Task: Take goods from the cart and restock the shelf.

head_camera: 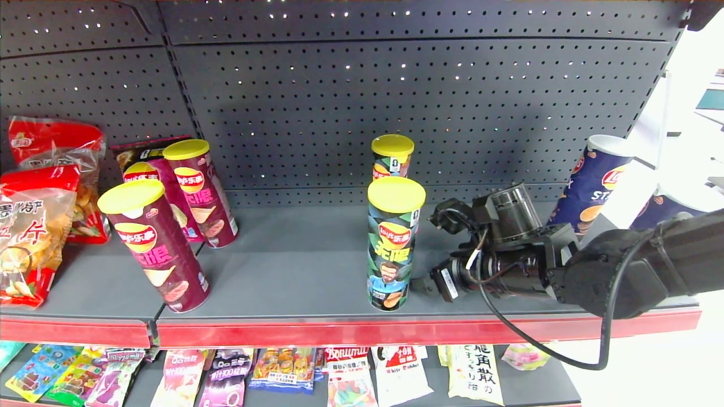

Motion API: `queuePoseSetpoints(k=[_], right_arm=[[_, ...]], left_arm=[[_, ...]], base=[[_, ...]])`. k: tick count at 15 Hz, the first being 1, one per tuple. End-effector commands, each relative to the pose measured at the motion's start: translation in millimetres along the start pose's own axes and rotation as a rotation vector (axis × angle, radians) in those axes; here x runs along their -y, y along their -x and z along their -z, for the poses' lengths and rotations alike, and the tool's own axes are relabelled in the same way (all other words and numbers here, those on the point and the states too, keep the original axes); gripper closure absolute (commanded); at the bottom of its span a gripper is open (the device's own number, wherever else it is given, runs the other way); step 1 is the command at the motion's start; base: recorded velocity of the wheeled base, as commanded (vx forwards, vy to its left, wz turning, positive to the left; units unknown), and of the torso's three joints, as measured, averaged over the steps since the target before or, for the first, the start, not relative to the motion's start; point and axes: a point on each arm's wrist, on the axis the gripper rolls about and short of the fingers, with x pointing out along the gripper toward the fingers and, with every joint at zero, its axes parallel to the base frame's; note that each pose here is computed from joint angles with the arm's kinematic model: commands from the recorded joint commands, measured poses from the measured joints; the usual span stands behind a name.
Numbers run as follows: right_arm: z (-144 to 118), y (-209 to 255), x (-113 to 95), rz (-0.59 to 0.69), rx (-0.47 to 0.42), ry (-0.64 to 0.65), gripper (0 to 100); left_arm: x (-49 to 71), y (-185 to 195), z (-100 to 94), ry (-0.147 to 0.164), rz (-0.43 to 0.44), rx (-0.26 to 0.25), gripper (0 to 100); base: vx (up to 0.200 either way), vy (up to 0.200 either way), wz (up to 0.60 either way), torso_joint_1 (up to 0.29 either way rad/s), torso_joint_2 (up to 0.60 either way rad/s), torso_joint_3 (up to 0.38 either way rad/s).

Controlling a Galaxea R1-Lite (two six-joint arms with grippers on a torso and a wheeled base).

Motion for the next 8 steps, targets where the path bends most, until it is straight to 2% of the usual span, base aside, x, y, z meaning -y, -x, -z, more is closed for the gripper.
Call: queuePoseSetpoints(k=[1, 8], right_arm=[[1.0, -0.5, -0.1, 0.0, -0.004, 0.001, 0], [0.4, -0.4, -1.6, -0.003, -0.002, 0.004, 0]], left_arm=[[0.0, 0.0, 0.1, 0.001, -0.001, -0.001, 0], [0.0, 0.0, 0.1, 0.0, -0.001, -0.001, 0]], base=[[0.0, 0.0, 0.0, 0.0, 0.0, 0.0], [0.0, 0.0, 0.0, 0.0, 0.0, 0.0]])
